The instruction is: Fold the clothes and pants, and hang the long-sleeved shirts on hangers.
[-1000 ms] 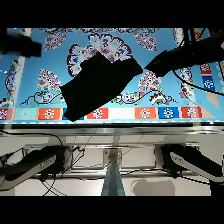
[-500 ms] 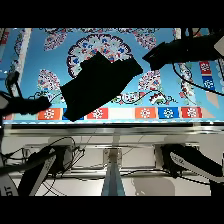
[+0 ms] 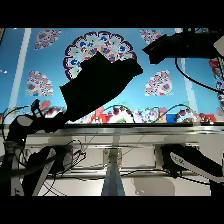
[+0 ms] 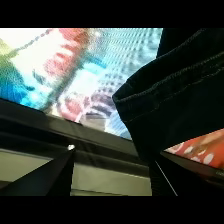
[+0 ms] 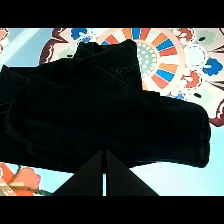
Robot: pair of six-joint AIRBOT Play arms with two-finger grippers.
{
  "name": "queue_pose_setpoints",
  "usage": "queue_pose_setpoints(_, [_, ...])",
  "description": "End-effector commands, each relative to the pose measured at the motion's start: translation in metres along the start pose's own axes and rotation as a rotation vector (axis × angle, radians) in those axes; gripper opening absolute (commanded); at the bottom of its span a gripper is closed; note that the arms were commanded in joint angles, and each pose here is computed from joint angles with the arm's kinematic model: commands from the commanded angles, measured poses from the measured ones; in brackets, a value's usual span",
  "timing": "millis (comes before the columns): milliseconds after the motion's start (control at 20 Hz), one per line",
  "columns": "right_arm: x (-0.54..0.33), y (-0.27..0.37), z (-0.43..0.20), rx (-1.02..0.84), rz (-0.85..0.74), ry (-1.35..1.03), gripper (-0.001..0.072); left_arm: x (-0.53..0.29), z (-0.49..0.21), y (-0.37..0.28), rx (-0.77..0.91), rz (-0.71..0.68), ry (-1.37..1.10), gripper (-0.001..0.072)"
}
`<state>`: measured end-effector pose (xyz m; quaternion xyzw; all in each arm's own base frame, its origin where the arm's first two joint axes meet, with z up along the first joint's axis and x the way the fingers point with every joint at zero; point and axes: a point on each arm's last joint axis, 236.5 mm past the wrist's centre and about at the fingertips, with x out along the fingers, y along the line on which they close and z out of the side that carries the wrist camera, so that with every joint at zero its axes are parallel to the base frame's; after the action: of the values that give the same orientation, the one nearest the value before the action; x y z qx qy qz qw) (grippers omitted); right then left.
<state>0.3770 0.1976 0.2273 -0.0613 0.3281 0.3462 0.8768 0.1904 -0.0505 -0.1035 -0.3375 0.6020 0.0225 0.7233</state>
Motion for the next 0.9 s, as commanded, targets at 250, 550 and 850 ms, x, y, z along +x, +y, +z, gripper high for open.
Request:
queue_pose_setpoints(250, [0.005,-0.006,0.006,0.004,-0.015,-0.022,0.0028,0.004,0.044,-0.017,-0.031,-0.109,-0.224,0.0379])
queue_pose_setpoints(550, [0.039,-0.014,-0.019,0.040,0.015,0.082,0.0028,0.004,0.047,-0.018,-0.018,-0.106,-0.238,0.0346])
queue_pose_setpoints(850, [0.084,-0.014,-0.069,0.087,0.089,0.277,0.0028,0.013,0.034,-0.027,0.046,-0.108,-0.205,0.0490])
